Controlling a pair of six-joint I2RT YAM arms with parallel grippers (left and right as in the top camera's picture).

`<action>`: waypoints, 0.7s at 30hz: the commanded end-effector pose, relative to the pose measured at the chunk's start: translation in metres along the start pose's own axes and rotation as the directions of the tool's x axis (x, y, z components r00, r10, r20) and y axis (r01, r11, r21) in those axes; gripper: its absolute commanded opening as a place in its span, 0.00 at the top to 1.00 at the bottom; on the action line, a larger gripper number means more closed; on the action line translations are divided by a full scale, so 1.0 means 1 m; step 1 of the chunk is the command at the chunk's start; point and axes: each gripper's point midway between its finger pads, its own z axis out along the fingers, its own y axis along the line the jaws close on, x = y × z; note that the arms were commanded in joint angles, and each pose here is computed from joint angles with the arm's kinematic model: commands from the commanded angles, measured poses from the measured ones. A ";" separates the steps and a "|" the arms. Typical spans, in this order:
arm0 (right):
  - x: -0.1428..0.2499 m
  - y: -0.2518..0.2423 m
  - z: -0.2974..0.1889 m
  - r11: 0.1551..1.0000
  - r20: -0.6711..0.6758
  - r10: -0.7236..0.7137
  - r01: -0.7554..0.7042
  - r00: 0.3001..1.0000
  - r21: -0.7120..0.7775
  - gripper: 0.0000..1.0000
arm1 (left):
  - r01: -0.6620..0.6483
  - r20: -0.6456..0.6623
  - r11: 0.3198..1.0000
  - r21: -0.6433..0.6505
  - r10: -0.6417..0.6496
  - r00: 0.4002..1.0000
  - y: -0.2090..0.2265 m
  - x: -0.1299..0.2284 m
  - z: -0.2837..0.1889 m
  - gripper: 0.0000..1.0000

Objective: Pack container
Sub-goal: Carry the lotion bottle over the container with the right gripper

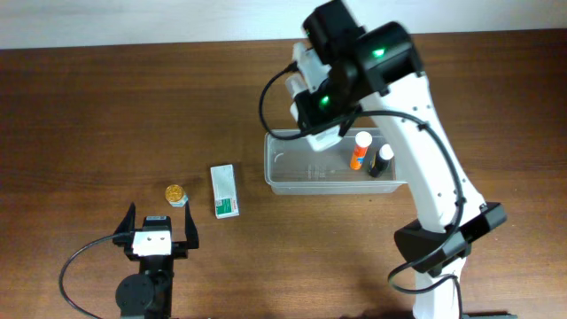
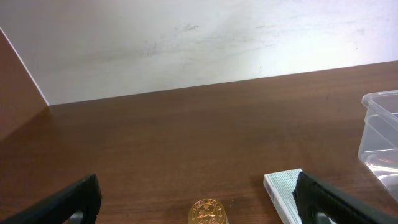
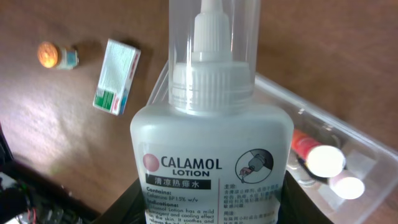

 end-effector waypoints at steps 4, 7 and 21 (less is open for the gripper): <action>0.002 0.024 0.027 0.997 -0.020 -0.075 0.075 0.997 -0.005 0.65 | -0.013 0.004 1.000 0.006 0.013 1.000 -0.001 0.000 0.000 0.01; -0.001 0.029 0.047 0.996 -0.026 -0.088 0.087 0.996 -0.016 0.65 | -0.013 0.004 1.000 0.006 0.013 1.000 -0.001 0.000 0.000 0.01; -0.010 0.025 0.112 0.993 0.003 -0.117 0.117 0.993 -0.023 0.65 | -0.013 0.004 1.000 0.006 0.013 1.000 -0.001 0.000 0.000 0.01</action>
